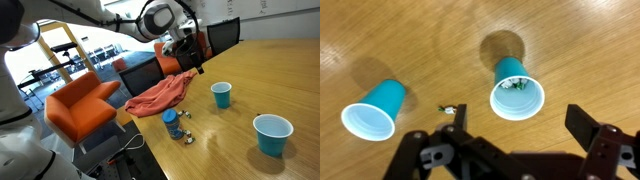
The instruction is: Pick up one candy and put it in the cup, that is on the left
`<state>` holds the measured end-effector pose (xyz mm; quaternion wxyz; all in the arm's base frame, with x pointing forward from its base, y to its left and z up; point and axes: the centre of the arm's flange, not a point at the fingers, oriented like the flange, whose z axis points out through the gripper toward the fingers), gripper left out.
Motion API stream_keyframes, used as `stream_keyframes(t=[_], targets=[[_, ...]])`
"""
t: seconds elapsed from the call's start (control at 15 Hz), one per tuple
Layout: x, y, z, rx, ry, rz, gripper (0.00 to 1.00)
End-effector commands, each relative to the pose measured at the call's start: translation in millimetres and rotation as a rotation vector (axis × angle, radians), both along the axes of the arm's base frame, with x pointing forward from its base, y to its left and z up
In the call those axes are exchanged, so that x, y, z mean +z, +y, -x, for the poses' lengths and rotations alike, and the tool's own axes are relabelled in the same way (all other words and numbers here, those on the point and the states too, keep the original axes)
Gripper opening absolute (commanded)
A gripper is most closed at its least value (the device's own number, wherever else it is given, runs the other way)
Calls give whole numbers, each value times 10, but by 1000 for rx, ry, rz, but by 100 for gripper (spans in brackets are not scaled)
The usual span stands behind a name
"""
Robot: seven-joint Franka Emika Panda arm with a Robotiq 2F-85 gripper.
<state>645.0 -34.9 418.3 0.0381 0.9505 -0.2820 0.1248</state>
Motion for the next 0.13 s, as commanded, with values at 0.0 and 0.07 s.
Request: stream_keyframes(t=[0.0, 0.07], targets=[[300, -108, 856, 16, 25, 14, 100], [334, -116, 962, 19, 19, 18, 100]])
